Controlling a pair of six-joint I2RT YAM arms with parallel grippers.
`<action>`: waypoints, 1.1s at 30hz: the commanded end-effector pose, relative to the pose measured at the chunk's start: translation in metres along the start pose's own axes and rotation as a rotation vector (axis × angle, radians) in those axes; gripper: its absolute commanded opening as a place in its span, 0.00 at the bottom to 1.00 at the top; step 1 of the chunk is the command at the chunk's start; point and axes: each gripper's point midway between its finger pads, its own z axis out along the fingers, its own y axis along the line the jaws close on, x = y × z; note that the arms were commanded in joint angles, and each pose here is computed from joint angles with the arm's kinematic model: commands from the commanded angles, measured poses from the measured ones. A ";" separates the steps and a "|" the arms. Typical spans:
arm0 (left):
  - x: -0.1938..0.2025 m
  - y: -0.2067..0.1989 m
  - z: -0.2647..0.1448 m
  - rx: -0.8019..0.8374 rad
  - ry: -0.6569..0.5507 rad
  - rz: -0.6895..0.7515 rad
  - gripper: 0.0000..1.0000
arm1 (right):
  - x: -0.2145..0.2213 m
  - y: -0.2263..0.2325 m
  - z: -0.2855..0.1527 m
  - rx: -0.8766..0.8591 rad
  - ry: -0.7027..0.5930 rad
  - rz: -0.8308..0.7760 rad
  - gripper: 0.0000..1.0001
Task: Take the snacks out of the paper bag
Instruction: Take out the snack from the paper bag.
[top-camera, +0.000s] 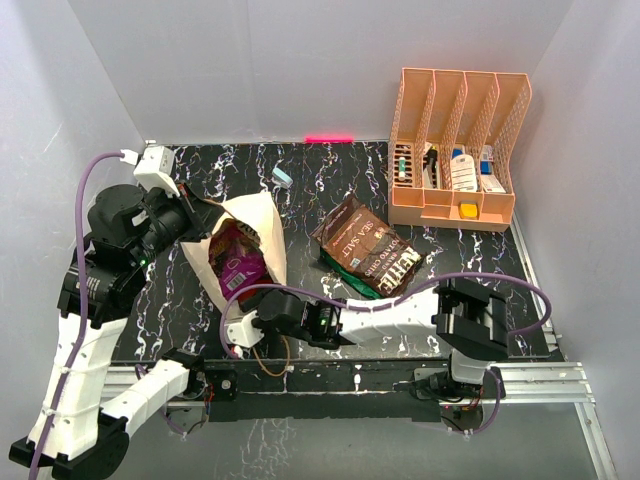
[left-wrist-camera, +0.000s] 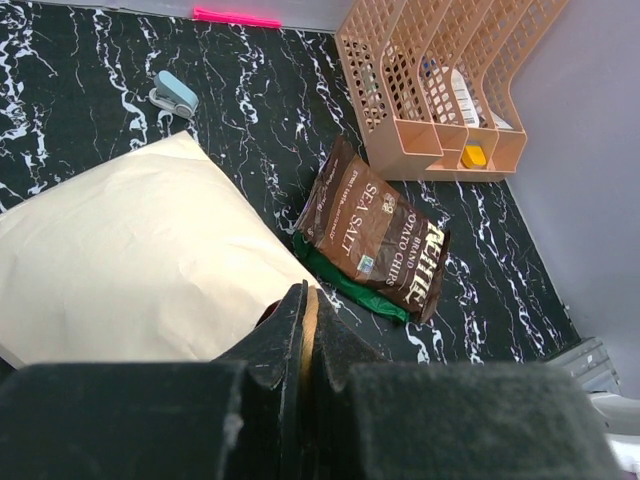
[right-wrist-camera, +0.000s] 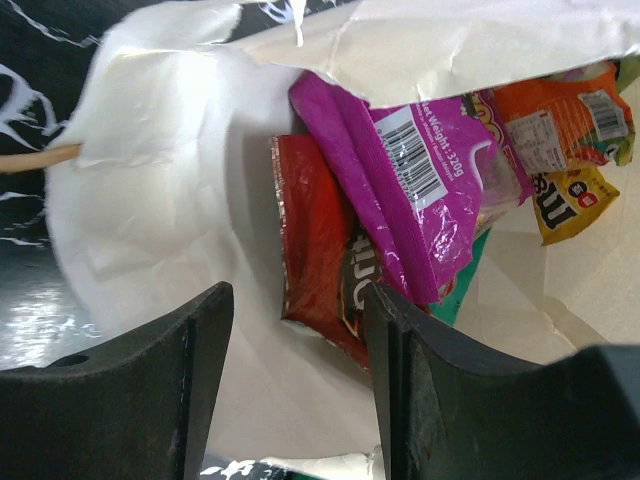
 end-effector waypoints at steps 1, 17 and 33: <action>-0.021 -0.015 -0.013 0.054 -0.083 0.014 0.00 | -0.012 -0.026 0.013 0.077 -0.060 -0.039 0.57; -0.021 -0.016 -0.013 0.060 -0.074 0.005 0.00 | 0.028 -0.049 0.055 0.215 0.001 0.004 0.45; -0.010 -0.009 -0.005 0.040 -0.056 0.005 0.00 | -0.032 -0.092 -0.003 0.123 -0.210 0.346 0.07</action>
